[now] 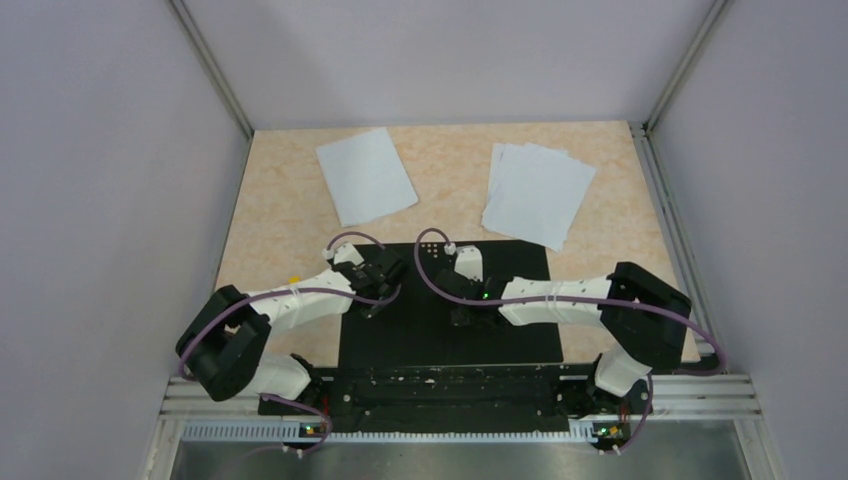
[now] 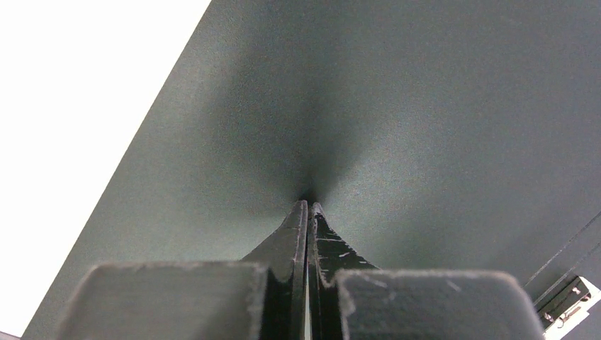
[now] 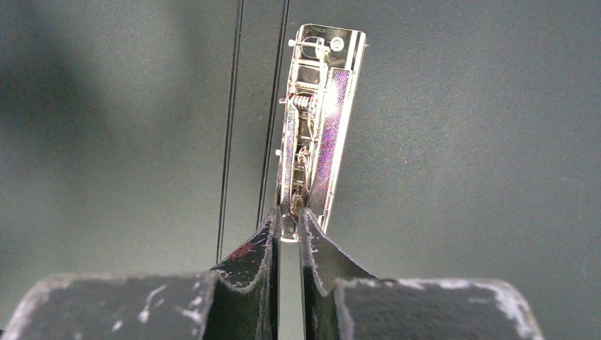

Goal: Put the files into the folder

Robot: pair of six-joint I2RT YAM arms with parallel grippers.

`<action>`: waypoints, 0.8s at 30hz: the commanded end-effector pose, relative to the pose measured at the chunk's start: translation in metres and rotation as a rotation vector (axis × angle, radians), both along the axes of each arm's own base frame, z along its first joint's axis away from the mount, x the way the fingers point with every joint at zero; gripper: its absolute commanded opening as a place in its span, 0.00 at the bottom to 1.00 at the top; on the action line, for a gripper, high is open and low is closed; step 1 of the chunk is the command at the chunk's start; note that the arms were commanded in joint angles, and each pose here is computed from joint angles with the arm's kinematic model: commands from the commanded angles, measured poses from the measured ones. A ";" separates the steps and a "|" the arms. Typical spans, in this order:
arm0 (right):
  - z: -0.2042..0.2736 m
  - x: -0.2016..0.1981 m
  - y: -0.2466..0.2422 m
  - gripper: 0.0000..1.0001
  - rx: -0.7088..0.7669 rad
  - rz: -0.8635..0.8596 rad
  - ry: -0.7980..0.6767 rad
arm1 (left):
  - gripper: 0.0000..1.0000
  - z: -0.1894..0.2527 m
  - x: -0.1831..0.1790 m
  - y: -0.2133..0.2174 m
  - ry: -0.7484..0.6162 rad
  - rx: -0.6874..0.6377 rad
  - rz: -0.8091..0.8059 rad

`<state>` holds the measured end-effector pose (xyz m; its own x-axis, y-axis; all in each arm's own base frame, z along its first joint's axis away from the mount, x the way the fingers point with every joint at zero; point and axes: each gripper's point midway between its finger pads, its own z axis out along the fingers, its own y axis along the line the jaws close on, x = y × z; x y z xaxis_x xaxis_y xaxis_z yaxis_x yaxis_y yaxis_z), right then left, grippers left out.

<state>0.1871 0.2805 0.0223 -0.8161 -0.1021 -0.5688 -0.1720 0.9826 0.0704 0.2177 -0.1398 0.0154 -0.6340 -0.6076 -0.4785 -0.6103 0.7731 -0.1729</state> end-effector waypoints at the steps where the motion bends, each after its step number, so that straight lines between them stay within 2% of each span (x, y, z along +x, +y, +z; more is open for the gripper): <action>1: -0.027 -0.024 -0.093 0.00 -0.349 0.006 0.106 | 0.00 -0.031 -0.036 0.034 0.162 0.120 0.023; 9: -0.009 -0.017 -0.083 0.00 -0.285 0.028 0.085 | 0.00 -0.031 -0.036 0.034 0.164 0.121 0.027; 16: 0.010 -0.006 -0.053 0.00 -0.194 0.062 0.059 | 0.00 -0.033 -0.034 0.032 0.179 0.137 -0.017; 19: 0.025 0.004 -0.037 0.11 -0.146 0.075 0.024 | 0.00 -0.034 -0.033 0.028 0.184 0.136 -0.050; 22: 0.040 0.014 -0.021 0.31 -0.099 0.089 -0.006 | 0.00 -0.033 -0.030 0.023 0.193 0.134 -0.081; 24: 0.048 0.022 -0.013 0.40 -0.060 0.097 -0.021 | 0.00 -0.030 -0.028 0.021 0.194 0.133 -0.093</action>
